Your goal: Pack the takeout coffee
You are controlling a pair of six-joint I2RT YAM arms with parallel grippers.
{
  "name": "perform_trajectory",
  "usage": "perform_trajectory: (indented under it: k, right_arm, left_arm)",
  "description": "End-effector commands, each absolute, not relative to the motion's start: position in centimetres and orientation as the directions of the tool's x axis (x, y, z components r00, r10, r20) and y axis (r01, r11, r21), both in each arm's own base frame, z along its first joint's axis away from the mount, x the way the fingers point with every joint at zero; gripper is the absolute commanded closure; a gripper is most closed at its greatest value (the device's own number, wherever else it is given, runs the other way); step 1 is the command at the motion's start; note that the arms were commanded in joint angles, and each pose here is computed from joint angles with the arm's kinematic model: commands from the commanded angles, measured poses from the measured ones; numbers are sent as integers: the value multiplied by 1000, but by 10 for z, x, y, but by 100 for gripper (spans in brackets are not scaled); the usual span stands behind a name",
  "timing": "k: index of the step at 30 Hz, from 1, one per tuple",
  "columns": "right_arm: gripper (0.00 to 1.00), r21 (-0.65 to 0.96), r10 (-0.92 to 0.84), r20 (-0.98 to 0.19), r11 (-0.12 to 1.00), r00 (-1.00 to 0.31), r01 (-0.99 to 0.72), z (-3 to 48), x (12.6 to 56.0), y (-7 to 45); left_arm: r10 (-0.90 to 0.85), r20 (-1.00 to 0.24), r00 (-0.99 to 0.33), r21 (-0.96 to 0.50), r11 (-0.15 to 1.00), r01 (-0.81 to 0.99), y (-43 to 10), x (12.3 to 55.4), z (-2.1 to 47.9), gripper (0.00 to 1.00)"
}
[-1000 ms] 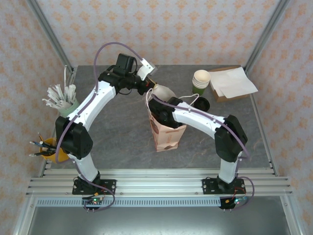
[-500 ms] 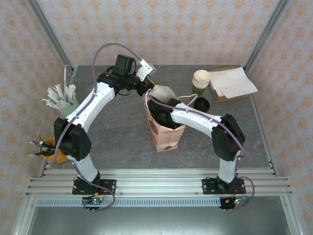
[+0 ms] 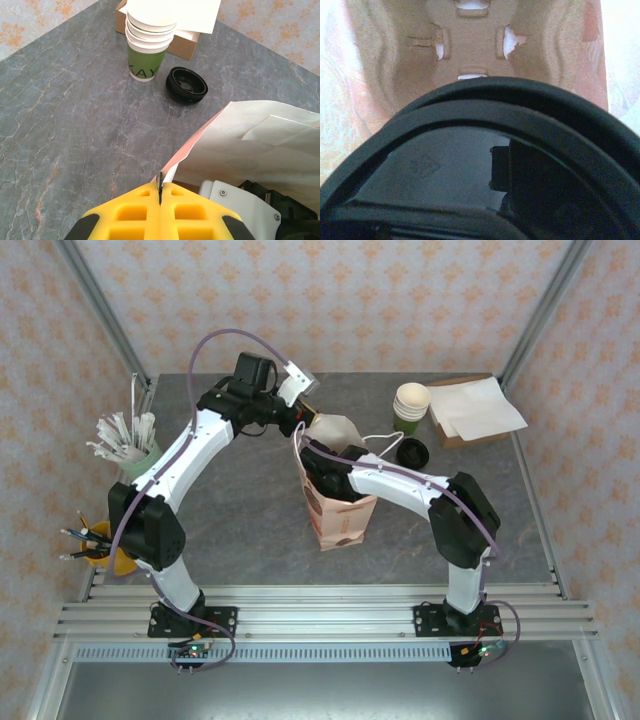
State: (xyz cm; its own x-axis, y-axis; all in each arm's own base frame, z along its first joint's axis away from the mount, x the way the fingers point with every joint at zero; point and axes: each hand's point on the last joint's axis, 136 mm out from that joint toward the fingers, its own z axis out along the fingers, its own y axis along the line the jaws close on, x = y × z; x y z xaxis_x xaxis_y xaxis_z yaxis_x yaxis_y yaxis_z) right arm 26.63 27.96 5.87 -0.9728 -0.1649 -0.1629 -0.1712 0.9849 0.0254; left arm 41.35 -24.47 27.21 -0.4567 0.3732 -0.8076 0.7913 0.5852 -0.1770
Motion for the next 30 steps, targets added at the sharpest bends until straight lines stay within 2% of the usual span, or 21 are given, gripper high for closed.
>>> perform_trajectory:
  k: [1,8,13,19,30]
  right_arm:
    - [54,-271,-68,478,937,-876,-221,-83,125,178]
    - [54,-268,-85,470,934,-878,-234,-82,130,182]
    - [54,-231,-147,347,944,-926,-237,-39,172,214]
    - [54,-149,-134,164,976,-977,-159,29,217,242]
    - [54,-15,-66,-54,998,-996,-66,108,253,260]
  left_arm:
    - [368,-804,-468,-185,593,784,-242,407,274,100]
    - [367,-806,-465,-183,592,785,-242,407,275,100]
    - [368,-813,-451,-172,589,790,-242,408,278,100]
    - [366,-824,-433,-150,597,788,-240,412,282,100]
    - [389,-839,-379,-87,593,801,-237,412,283,100]
